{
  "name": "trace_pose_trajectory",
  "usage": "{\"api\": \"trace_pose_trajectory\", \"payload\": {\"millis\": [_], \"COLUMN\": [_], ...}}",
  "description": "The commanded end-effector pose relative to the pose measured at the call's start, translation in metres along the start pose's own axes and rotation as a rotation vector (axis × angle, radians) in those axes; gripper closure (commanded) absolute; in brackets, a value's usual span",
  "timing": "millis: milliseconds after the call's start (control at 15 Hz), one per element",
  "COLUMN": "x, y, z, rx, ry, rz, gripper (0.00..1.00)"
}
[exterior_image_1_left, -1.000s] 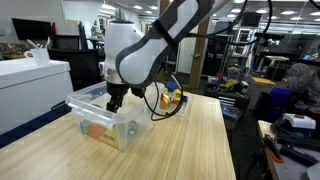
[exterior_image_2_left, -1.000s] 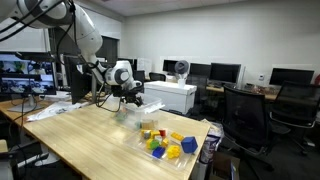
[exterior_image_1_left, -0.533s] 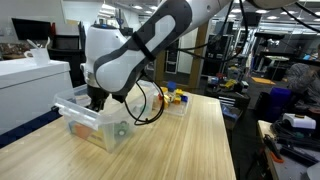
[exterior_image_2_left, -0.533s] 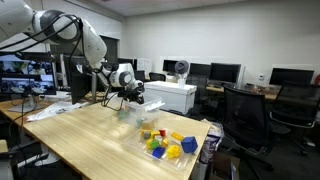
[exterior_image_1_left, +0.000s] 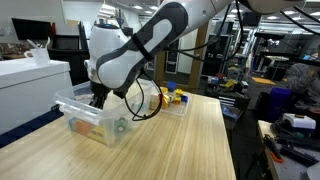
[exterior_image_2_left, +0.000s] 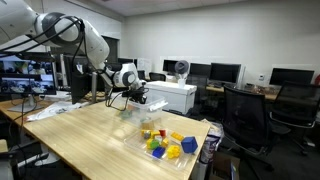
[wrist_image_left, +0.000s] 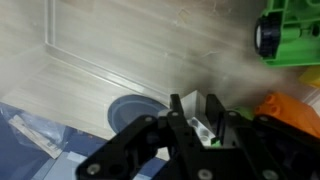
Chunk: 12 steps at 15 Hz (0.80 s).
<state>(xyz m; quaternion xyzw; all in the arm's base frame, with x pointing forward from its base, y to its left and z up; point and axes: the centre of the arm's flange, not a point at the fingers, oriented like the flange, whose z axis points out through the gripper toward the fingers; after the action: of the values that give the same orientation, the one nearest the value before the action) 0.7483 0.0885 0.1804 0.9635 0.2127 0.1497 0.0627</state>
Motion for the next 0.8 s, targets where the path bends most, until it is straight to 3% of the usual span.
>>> {"api": "trace_pose_trajectory", "payload": {"millis": [0, 333, 400, 533, 733], "x": [-0.014, -0.032, -0.035, -0.038, -0.045], "y": [0.017, 0.018, 0.016, 0.010, -0.008], "z": [-0.004, -0.023, -0.028, -0.033, -0.039], "rx": [-0.004, -0.017, -0.022, -0.007, 0.020], "ry": [0.010, 0.032, 0.039, 0.037, 0.027], "rz": [-0.005, -0.025, -0.036, -0.056, -0.121], "gripper": [0.98, 1.00, 0.74, 0.66, 0.38]}}
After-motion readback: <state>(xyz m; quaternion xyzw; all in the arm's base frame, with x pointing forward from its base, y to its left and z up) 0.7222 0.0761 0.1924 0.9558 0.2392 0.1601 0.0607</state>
